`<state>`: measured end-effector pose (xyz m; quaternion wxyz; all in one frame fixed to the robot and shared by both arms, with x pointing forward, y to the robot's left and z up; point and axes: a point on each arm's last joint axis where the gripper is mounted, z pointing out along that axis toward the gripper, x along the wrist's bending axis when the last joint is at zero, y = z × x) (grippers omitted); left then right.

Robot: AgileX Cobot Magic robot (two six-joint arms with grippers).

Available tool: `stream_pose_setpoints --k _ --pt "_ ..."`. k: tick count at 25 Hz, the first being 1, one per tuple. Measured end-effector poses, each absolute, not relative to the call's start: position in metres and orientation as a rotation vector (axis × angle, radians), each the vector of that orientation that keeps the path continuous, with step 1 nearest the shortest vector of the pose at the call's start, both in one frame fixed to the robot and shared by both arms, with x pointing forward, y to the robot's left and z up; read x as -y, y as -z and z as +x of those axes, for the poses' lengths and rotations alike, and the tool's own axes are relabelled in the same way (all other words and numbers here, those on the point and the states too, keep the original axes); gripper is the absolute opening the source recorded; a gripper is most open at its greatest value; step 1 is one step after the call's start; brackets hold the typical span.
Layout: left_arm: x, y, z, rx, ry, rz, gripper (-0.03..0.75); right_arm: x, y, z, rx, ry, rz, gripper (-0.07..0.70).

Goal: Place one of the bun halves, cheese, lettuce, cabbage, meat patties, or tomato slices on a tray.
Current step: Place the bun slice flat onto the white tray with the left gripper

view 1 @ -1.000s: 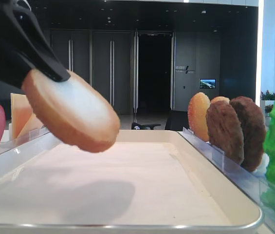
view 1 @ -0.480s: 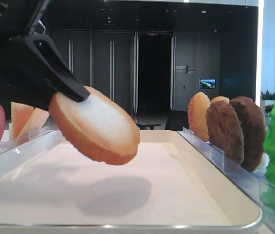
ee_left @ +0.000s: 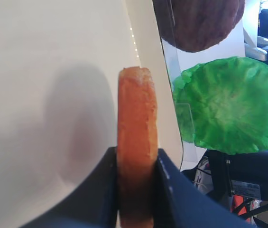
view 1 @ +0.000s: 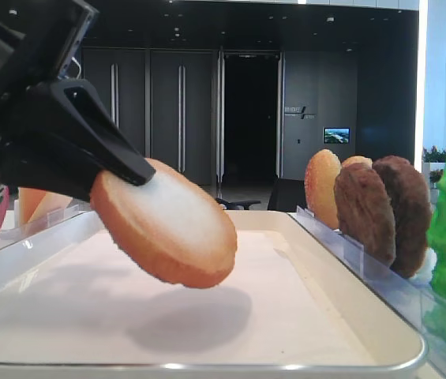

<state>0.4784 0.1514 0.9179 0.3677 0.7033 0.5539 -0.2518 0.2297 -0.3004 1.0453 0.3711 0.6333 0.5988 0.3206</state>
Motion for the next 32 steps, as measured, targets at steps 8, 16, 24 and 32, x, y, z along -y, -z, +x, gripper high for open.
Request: stream_pose_setpoints --k 8,16,24,32 --pt "-0.155 -0.914 0.481 -1.488 0.606 1.821 0.154 0.300 -1.045 0.230 -1.535 -0.822 1.624 0.415" --pt "-0.155 -0.913 0.480 -1.510 0.628 1.821 0.419 0.300 -1.045 0.230 -1.535 -0.822 1.624 0.415" --pt "-0.157 -0.918 0.481 -1.570 0.654 1.874 0.573 0.300 -1.045 0.230 -1.535 -0.822 1.624 0.415" --pt "-0.161 -0.943 0.487 -1.644 0.608 1.938 0.576 0.300 -1.045 0.230 -1.535 -0.822 1.624 0.415"
